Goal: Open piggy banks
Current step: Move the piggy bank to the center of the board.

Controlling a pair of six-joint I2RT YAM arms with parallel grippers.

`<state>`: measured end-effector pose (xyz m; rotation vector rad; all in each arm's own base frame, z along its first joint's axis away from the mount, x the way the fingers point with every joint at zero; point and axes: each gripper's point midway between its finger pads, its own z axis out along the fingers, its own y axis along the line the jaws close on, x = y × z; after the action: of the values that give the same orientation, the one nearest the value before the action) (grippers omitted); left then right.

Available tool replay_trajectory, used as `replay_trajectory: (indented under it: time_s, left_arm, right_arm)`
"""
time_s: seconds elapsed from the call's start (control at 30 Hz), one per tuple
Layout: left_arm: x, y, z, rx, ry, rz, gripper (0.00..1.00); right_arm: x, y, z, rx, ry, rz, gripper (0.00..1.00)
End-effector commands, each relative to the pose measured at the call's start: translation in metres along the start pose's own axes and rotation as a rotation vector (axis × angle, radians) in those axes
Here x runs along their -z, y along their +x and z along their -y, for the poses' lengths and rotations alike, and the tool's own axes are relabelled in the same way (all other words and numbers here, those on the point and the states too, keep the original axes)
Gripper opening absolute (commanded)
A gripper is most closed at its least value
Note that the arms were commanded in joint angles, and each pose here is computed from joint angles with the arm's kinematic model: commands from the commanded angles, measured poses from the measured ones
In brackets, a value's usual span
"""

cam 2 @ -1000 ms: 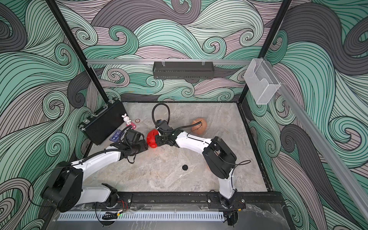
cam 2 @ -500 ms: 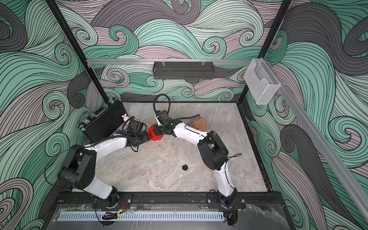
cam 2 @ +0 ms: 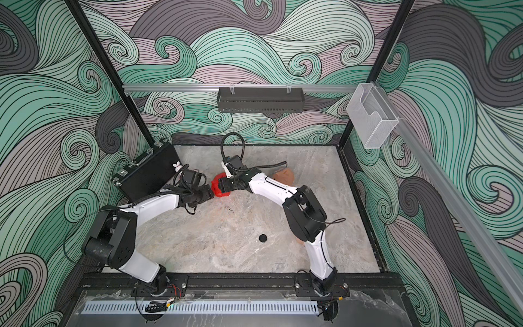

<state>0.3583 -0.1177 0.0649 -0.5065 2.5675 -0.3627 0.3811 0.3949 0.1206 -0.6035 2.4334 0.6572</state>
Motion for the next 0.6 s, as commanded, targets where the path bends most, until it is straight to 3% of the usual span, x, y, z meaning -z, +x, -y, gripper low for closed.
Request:
replay_trajectory:
  time_s: [0.0, 0.2, 0.57]
  left_arm:
    - [0.01, 0.003, 0.004, -0.001, 0.054, 0.009, 0.76]
    - [0.0, 0.015, -0.002, 0.006, 0.05, -0.023, 0.77]
    - [-0.009, 0.006, -0.007, -0.008, -0.01, -0.022, 0.74]
  right_arm:
    - [0.018, 0.001, 0.001, -0.016, -0.001, 0.022, 0.64]
    - [0.009, 0.01, 0.011, -0.022, 0.033, -0.003, 0.53]
    - [-0.01, 0.004, 0.019, -0.026, 0.041, -0.028, 0.41]
